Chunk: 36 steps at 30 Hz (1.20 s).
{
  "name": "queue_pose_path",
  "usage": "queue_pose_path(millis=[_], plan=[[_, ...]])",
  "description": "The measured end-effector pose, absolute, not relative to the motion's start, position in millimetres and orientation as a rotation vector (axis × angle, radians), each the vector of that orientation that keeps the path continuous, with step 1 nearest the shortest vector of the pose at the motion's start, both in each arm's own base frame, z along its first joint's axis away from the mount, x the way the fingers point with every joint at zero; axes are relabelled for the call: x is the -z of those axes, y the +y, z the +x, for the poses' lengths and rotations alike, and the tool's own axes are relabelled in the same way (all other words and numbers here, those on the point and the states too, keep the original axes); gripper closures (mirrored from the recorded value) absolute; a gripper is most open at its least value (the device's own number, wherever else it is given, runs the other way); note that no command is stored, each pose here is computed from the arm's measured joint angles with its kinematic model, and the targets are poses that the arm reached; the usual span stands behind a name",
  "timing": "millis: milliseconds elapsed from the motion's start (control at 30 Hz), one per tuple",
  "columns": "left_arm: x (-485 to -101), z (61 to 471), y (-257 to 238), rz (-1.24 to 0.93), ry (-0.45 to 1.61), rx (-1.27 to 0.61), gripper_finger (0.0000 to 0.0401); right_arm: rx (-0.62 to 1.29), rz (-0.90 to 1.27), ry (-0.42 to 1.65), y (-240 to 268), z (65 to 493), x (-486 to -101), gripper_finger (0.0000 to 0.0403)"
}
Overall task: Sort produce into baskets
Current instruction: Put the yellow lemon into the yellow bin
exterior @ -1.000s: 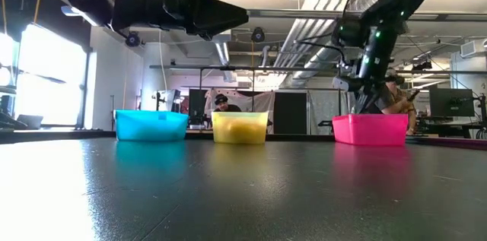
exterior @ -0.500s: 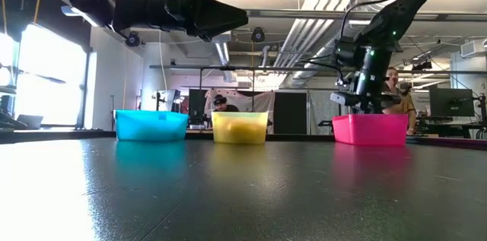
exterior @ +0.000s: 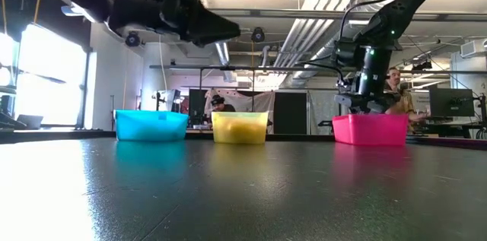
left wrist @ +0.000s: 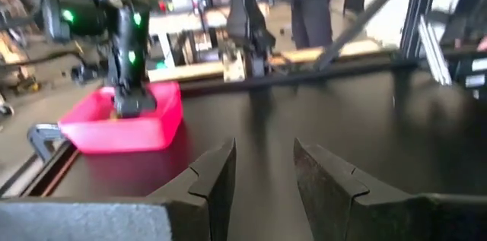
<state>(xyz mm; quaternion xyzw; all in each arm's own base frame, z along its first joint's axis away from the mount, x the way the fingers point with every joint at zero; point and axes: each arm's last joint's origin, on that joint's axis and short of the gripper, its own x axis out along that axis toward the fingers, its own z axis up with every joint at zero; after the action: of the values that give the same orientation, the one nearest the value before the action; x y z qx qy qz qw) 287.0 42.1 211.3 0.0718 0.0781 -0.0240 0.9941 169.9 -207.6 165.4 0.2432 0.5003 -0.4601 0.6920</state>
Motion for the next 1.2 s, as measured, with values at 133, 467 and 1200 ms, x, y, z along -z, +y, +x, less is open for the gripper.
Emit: queue_pose_path(millis=[133,467,1200], plan=[[-215,276,40,0.184,0.245,0.062,0.0287,1.013,0.515,1.149,-205,175,-176,0.0216],[-248,235,13,0.123,0.447,0.161,0.0372,0.873,0.319,0.998,-165,202,-213,0.0393],[-271,203,-96,-0.156,1.011,0.166,0.0401,0.719,0.011,0.733,-53,253,-209,0.0402]])
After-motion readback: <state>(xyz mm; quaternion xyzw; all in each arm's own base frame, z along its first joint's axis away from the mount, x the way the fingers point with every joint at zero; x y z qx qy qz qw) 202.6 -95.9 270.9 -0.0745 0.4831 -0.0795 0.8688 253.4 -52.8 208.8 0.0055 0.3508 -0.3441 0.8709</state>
